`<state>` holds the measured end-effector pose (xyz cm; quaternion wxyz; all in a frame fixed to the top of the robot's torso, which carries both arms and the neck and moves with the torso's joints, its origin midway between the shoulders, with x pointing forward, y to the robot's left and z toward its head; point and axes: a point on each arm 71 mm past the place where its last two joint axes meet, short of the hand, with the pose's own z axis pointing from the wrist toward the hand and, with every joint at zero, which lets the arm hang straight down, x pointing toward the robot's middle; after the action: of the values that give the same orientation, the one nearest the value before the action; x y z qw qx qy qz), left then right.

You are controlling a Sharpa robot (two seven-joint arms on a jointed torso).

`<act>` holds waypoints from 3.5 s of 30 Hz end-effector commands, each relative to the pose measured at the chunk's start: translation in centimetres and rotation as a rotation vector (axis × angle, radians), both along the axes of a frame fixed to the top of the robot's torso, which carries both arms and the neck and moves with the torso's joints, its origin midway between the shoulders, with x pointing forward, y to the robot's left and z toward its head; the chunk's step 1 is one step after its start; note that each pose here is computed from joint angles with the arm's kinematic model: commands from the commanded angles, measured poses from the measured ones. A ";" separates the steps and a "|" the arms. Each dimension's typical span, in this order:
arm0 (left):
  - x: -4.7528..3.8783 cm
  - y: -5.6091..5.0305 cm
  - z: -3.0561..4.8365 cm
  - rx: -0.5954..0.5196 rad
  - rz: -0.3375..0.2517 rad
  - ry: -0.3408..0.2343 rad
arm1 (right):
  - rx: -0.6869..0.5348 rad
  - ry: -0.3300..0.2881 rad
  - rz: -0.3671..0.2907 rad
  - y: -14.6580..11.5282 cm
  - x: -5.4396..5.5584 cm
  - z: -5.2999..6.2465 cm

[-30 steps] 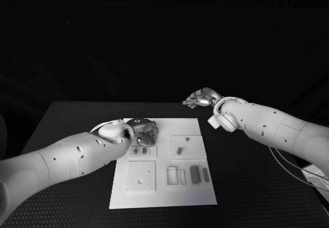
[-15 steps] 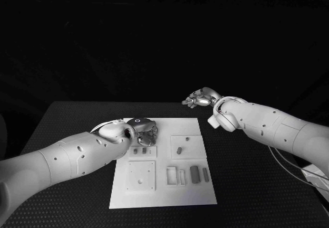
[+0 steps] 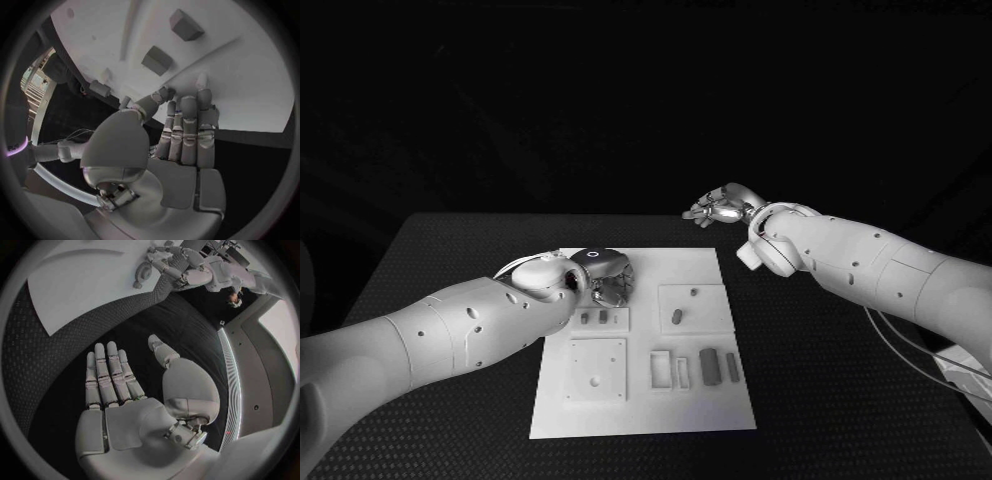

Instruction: Assemble the parts on the task board

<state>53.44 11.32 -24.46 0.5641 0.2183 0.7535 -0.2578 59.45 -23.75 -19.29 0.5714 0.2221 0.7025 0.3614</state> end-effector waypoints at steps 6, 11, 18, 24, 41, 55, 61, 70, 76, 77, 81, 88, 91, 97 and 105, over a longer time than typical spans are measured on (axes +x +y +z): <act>-1.14 -0.8 -1.47 0.028 -0.065 0.083 | 0.004 0.004 0.014 0.2 0.0 0.0; -1.15 -0.9 -1.52 0.036 -0.063 0.085 | 0.003 0.004 0.013 0.1 0.0 0.0; -0.89 -0.5 -1.58 0.051 -0.045 0.077 | 0.003 0.005 0.014 0.1 0.0 0.0; -0.72 -0.2 -1.54 0.048 -0.031 0.068 | 0.003 0.004 0.013 0.1 0.0 0.0; -0.62 0.3 -1.18 0.016 -0.033 0.024 | 0.003 0.005 0.014 0.1 0.0 0.0; -0.38 1.0 -1.04 0.005 -0.018 0.007 | 0.003 0.005 0.013 0.0 0.0 0.0; -0.39 0.9 -0.88 -0.017 -0.021 -0.003 | 0.003 0.006 0.014 0.0 0.0 0.0; -0.35 1.1 -0.41 -0.065 -0.024 -0.026 | 0.004 0.006 0.014 0.0 0.0 0.0; -0.52 1.0 -0.10 -0.101 -0.035 -0.029 | 0.003 0.007 0.013 0.0 0.0 0.0; -0.56 1.0 -0.09 -0.103 -0.037 -0.028 | 0.003 0.007 0.013 0.0 0.0 0.0; -0.63 1.0 -0.04 -0.109 -0.038 -0.025 | 0.004 0.007 0.014 0.0 0.0 0.0; -0.62 1.4 0.05 -0.110 -0.030 -0.018 | 0.003 0.007 0.012 -0.1 0.0 0.0; -0.56 1.6 0.06 -0.097 -0.024 -0.012 | 0.004 0.007 0.012 -0.1 0.0 0.0; -0.45 1.8 -0.16 -0.066 -0.021 0.000 | 0.004 0.007 0.011 -0.2 -0.1 0.0; -0.58 1.2 -0.13 -0.072 -0.038 0.000 | 0.004 0.008 0.013 -0.1 0.0 0.0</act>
<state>53.02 12.87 -24.54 0.5729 0.2041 0.7376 -0.2933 59.43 -23.95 -19.33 0.5698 0.2231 0.7037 0.3611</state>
